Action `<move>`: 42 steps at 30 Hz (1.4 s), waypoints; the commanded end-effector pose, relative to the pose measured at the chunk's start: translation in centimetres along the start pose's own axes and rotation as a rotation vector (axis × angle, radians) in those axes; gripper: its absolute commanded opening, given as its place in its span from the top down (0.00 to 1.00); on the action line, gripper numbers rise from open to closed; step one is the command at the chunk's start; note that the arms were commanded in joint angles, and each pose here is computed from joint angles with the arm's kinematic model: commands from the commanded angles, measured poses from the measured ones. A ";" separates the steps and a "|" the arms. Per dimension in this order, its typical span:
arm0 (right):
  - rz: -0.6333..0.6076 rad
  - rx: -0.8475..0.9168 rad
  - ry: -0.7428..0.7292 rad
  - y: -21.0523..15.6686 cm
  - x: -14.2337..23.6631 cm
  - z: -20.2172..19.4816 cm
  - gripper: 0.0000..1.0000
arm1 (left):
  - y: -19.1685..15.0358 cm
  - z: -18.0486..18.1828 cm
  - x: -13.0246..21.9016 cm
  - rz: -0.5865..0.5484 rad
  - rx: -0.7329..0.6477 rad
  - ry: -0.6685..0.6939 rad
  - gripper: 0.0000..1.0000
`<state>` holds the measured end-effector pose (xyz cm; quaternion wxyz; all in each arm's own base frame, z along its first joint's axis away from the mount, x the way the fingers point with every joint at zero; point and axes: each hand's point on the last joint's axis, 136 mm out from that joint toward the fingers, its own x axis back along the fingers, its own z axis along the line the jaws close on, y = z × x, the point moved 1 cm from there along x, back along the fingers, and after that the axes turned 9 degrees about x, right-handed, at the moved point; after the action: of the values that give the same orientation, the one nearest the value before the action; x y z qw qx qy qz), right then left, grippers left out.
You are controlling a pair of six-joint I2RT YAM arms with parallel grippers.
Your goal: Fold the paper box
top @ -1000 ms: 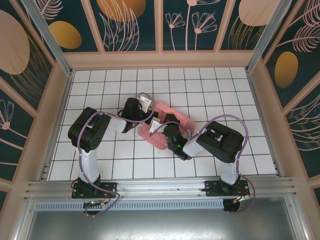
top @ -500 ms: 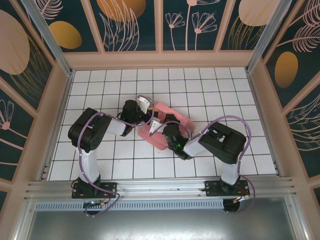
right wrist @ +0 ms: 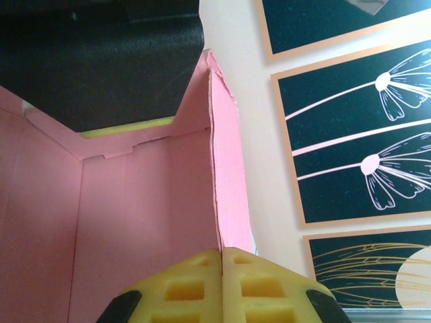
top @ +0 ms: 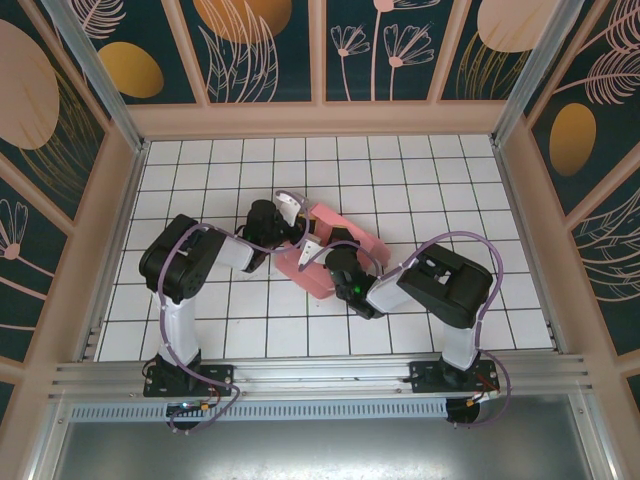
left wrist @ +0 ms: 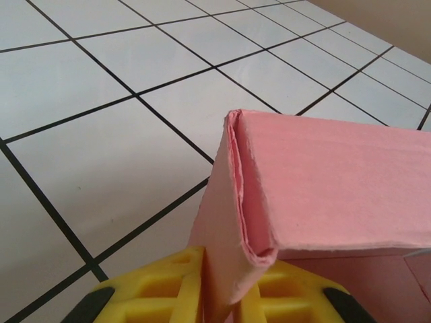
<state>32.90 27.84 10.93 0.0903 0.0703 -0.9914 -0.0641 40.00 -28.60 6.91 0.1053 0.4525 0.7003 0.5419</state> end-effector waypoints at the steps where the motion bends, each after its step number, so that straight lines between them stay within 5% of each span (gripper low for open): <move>1: -0.034 0.005 0.056 0.8 0.2 1.3 1.00 | 0.2 -1.2 -1.2 0.010 -0.021 -0.016 0.86; 6: -0.027 -0.022 0.045 0.7 0.1 0.9 1.00 | -0.2 -1.0 -1.2 0.015 -0.038 0.005 1.00; 10: -0.031 -0.062 0.049 0.7 0.3 0.6 0.99 | 0.0 -1.2 -0.8 0.015 -0.070 0.009 1.00; 14: -0.050 -0.135 0.058 0.9 0.7 -0.1 0.78 | -0.2 -1.2 -0.7 0.028 -0.087 0.009 1.00; 18: -0.077 -0.240 0.085 1.0 1.5 -1.1 0.44 | -0.1 -1.3 -0.6 0.028 -0.096 0.010 1.00; 22: -0.117 -0.347 0.137 1.3 2.7 -1.5 0.31 | 0.2 -1.2 -0.6 0.025 -0.103 0.017 1.00; 31: -0.217 -0.745 0.211 1.8 6.3 -4.5 0.26 | 0.7 -1.1 -0.5 0.016 -0.112 0.032 1.00; 36: -0.226 -0.995 0.124 0.9 7.0 -9.1 0.26 | 0.6 -1.0 -0.3 -0.003 -0.125 0.039 1.00; 42: -0.115 -1.348 0.168 -3.6 3.5 -11.9 0.27 | 0.2 -1.1 -0.1 0.007 -0.135 0.033 1.00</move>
<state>30.05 24.11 21.98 0.1612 0.1009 -0.7977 -0.5723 40.06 -29.36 6.78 0.1109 0.4421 0.6690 0.5871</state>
